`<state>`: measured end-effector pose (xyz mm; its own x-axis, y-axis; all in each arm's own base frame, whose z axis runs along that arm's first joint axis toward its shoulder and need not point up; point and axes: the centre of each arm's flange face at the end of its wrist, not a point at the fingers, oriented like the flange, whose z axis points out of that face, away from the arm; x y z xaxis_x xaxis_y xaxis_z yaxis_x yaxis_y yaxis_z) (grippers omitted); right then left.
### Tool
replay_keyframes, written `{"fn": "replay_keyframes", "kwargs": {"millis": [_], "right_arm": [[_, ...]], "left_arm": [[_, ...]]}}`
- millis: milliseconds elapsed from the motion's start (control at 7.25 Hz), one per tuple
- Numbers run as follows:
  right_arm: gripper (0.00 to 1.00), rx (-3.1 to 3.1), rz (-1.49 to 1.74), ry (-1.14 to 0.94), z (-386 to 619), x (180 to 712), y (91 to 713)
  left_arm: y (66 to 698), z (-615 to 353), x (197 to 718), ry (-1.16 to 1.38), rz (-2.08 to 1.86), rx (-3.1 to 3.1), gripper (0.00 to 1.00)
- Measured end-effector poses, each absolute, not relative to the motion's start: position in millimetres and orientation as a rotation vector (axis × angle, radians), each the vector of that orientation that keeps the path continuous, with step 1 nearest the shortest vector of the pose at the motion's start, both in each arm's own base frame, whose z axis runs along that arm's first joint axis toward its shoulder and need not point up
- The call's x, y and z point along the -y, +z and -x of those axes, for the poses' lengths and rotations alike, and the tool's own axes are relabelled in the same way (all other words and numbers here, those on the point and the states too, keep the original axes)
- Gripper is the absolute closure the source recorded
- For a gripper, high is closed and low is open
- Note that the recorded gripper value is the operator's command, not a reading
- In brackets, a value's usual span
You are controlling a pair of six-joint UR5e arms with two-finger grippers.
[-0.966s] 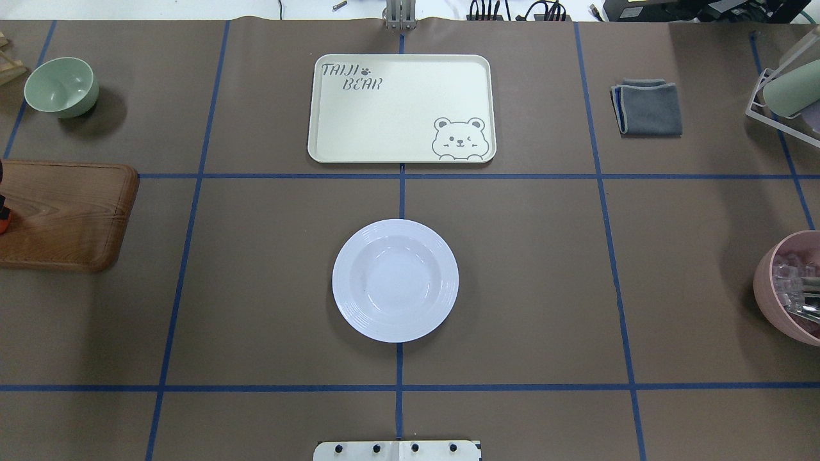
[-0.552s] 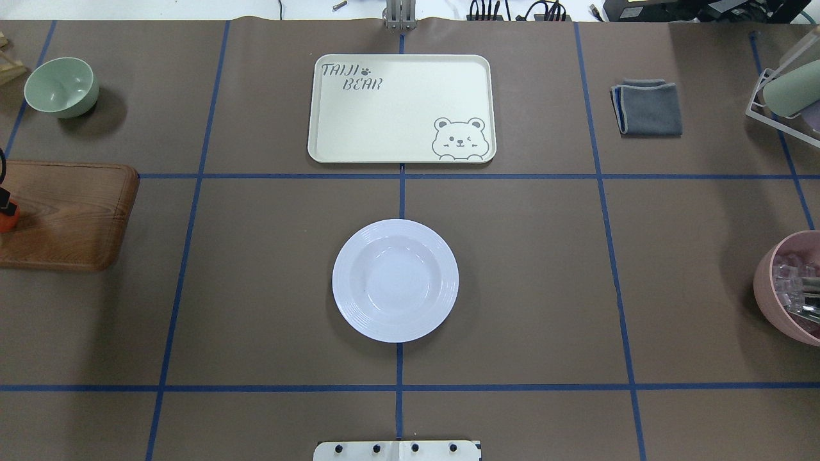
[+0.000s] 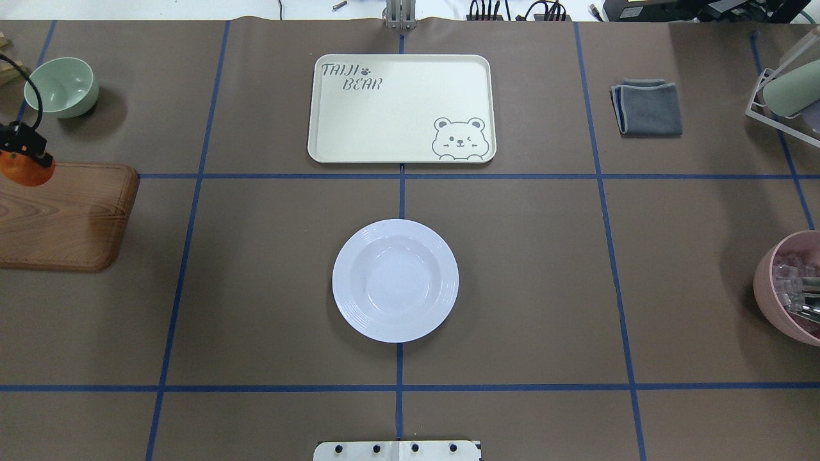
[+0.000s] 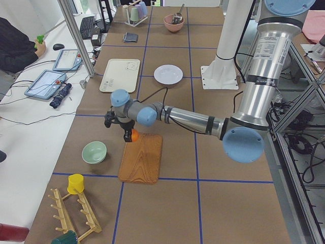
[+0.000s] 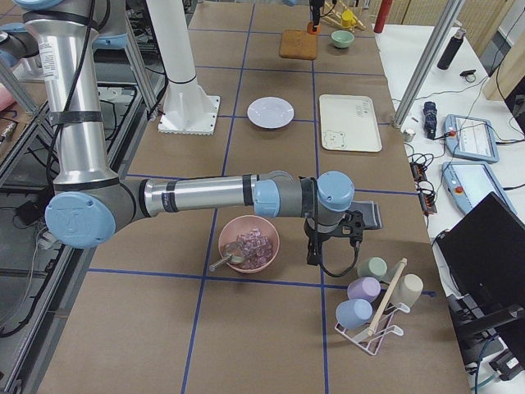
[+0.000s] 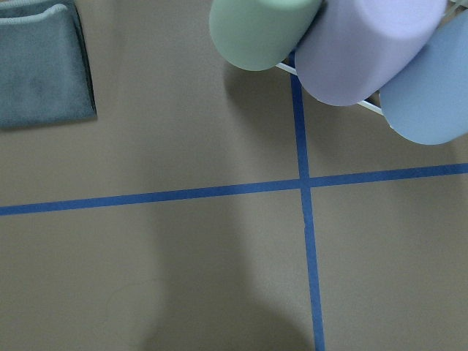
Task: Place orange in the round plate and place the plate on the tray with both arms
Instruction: 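Grasp the orange on the wooden tray with the left gripper, then carry the orange with the left gripper and lower it onto the white plate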
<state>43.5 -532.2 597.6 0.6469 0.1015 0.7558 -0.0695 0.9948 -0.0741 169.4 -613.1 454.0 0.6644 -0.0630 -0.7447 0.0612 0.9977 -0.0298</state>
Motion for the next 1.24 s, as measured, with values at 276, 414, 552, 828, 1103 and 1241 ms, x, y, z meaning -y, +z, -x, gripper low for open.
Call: {"fn": "replay_keyframes", "kwargs": {"millis": [276, 414, 552, 828, 1103, 1241], "right_arm": [[0.0, 0.863, 0.042, 0.094, -43, 529, 600], [0.0, 0.864, 0.04, 0.092, -42, 529, 598], [0.0, 0.865, 0.039, 0.092, -41, 529, 597], [0.0, 0.866, 0.041, 0.095, -41, 530, 596], [0.0, 0.867, 0.041, 0.095, -39, 531, 594], [0.0, 0.869, 0.042, 0.094, -38, 531, 593]], "left_arm": [[352, -259, 616, -0.147, 0.071, -0.885, 1.0], [304, -317, 601, -0.196, 0.13, -0.909, 1.0], [259, -369, 581, -0.236, 0.188, -0.932, 1.0], [186, -460, 529, -0.285, 0.239, -0.942, 1.0], [162, -535, 483, -0.282, 0.227, -0.908, 1.0], [164, -562, 467, -0.27, 0.221, -0.888, 1.0]]}}
